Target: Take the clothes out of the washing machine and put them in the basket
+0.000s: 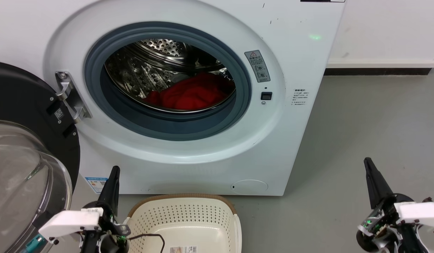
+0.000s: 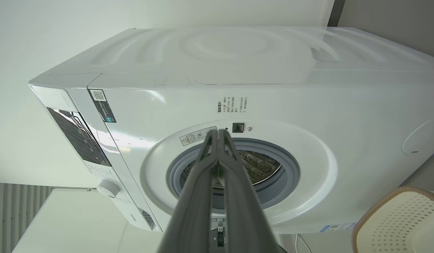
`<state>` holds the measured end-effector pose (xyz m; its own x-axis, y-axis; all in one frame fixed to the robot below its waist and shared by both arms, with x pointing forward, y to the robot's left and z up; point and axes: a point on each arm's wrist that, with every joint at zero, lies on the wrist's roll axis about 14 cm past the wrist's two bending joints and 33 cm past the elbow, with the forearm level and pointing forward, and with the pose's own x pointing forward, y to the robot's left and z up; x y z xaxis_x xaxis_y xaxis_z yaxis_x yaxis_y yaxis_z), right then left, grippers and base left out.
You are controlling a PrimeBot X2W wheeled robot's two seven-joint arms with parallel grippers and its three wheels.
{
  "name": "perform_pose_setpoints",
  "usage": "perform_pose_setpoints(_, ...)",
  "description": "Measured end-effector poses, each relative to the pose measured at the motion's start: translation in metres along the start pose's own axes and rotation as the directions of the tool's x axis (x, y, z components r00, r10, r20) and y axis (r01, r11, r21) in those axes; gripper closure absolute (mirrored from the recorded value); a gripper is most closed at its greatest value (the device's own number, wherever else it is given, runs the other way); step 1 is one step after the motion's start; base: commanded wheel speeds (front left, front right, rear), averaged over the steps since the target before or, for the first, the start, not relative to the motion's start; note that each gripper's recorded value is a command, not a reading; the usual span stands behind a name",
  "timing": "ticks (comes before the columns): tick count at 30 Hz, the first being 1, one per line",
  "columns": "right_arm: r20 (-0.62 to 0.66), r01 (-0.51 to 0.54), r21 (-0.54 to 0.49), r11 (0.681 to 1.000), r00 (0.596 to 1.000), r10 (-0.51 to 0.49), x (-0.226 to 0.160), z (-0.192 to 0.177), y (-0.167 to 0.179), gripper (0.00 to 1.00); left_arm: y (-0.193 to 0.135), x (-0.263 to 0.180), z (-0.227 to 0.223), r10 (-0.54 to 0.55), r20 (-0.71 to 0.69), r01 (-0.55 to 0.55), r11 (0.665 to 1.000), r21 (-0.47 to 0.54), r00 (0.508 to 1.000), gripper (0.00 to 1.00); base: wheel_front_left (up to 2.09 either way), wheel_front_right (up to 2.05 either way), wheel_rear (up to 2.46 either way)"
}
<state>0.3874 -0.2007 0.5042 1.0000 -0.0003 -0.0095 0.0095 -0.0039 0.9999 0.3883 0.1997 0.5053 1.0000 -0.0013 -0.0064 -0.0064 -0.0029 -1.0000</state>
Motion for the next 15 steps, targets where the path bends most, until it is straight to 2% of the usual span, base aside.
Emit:
perform_pose_setpoints(1,0.0,0.002,0.001,1.0,1.0,-0.002,0.0,0.0,-0.001,0.0,0.001,0.0,0.0,0.002,0.0,-0.002,1.0,0.0,1.0,0.0,0.0,0.0,0.0)
perform_pose_setpoints(2,0.0,0.013,0.001,1.0,1.0,-0.013,-0.002,0.0,-0.004,1.0,0.004,-0.001,0.0,0.013,0.0,-0.013,1.0,-0.002,1.0,1.0,0.0,0.0,0.0)
perform_pose_setpoints(3,0.001,0.029,0.003,1.0,1.0,-0.029,-0.004,0.0,-0.01,0.0,0.01,-0.004,-0.001,0.03,0.0,-0.03,1.0,-0.003,1.0,0.0,0.0,0.0,0.0)
perform_pose_setpoints(4,0.002,0.047,0.004,0.999,0.999,-0.047,-0.007,0.0,-0.016,0.0,0.016,-0.007,-0.001,0.048,0.002,-0.048,0.999,-0.006,0.999,0.0,0.0,0.0,0.0)
perform_pose_setpoints(5,0.003,0.066,0.005,0.998,0.998,-0.066,-0.01,0.001,-0.022,1.0,0.023,-0.01,-0.001,0.067,0.002,-0.067,0.998,-0.007,0.998,1.0,0.0,0.0,0.0)
perform_pose_setpoints(6,0.005,0.084,0.007,0.996,0.996,-0.084,-0.013,0.001,-0.028,0.0,0.029,-0.013,-0.001,0.085,0.004,-0.085,0.996,-0.009,0.996,0.0,0.0,0.0,0.0)
perform_pose_setpoints(11,0.021,0.106,-0.01,0.994,0.994,-0.106,-0.017,0.003,-0.035,0.0,0.033,-0.017,0.001,0.099,0.021,-0.1,0.995,0.012,0.995,0.0,0.0,0.0,0.0)
perform_pose_setpoints(15,0.034,0.105,-0.064,0.992,0.994,-0.103,-0.017,0.004,-0.034,0.0,0.03,-0.016,0.003,0.091,0.033,-0.093,0.993,0.075,0.995,0.0,0.0,0.0,0.0)
